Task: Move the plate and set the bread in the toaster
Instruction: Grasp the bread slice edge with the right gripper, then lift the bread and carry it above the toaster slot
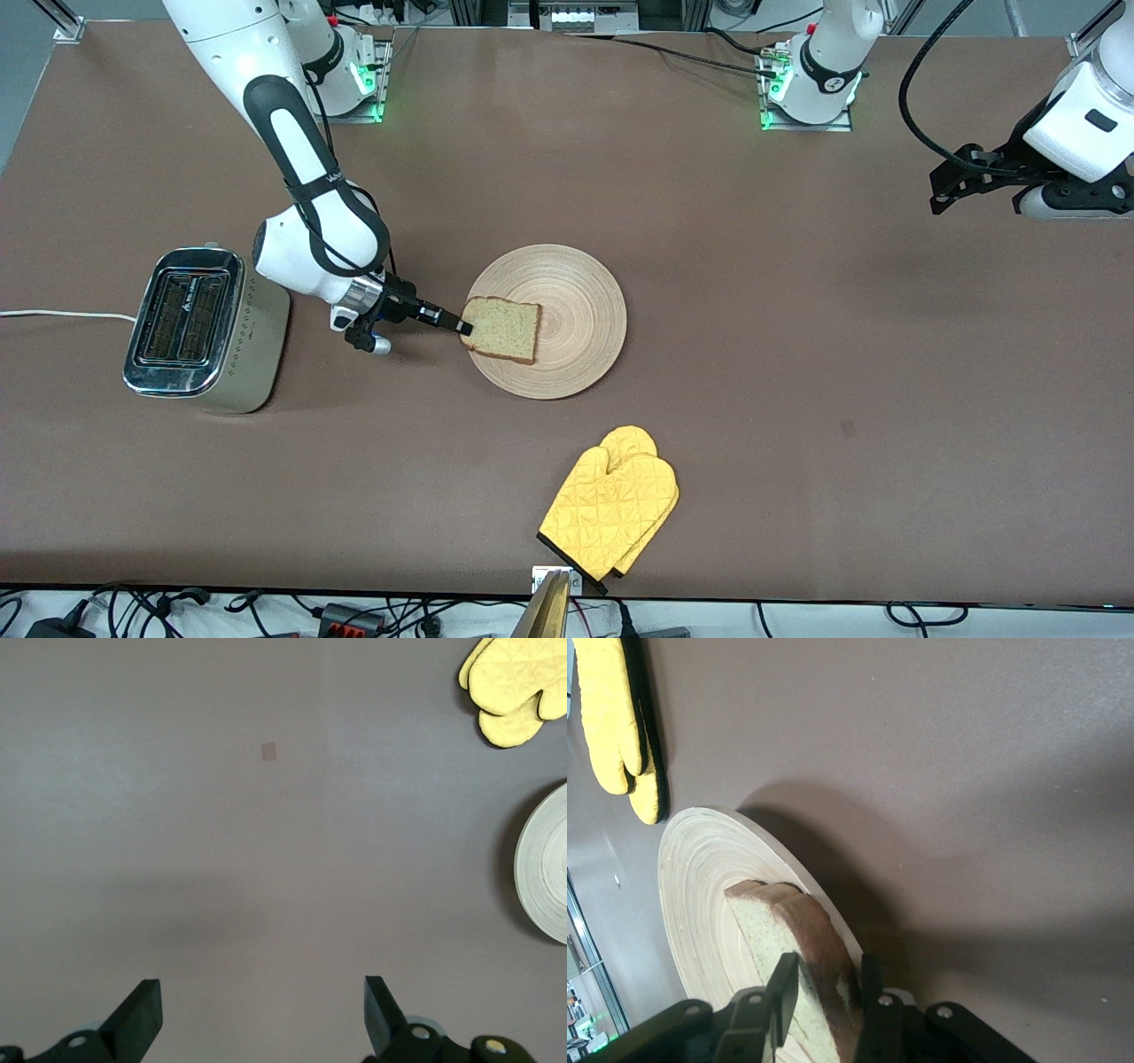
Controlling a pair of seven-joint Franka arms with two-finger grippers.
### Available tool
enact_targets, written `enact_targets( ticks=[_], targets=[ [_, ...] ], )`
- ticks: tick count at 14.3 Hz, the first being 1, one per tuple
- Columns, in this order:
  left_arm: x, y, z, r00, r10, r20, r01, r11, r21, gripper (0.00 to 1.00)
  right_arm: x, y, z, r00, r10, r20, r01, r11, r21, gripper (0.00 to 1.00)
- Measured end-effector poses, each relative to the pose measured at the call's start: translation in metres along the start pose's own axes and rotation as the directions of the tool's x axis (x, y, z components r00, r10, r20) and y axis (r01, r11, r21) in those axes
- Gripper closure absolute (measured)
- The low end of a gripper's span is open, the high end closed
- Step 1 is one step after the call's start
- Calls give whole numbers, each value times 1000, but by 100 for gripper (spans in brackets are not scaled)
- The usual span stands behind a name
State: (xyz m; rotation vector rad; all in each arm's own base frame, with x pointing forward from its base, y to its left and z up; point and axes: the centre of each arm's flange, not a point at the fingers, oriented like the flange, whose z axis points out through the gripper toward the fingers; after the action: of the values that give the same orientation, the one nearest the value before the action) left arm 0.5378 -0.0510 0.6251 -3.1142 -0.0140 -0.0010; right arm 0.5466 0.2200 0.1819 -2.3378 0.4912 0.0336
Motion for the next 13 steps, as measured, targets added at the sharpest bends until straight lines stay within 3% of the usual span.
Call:
enact_targets(
  ticks=[3, 5, 6, 13],
  targets=[
    [-5, 1, 3, 1000, 2, -4, -2, 1000, 2, 0, 0, 0, 0, 1000, -1, 0, 1, 1000, 0, 69],
    [-5, 2, 6, 1000, 5, 2, -5, 1000, 2, 0, 0, 0, 0, 1000, -1, 0, 1, 1000, 0, 89],
    [-5, 4, 8, 1000, 7, 7, -7, 1000, 3, 0, 0, 0, 0, 1000, -1, 0, 1, 1000, 0, 91],
    [-3, 9, 13, 1000, 17, 10, -17, 1000, 3, 0, 12, -6, -10, 1000, -5, -25, 5, 1000, 15, 91]
  ],
)
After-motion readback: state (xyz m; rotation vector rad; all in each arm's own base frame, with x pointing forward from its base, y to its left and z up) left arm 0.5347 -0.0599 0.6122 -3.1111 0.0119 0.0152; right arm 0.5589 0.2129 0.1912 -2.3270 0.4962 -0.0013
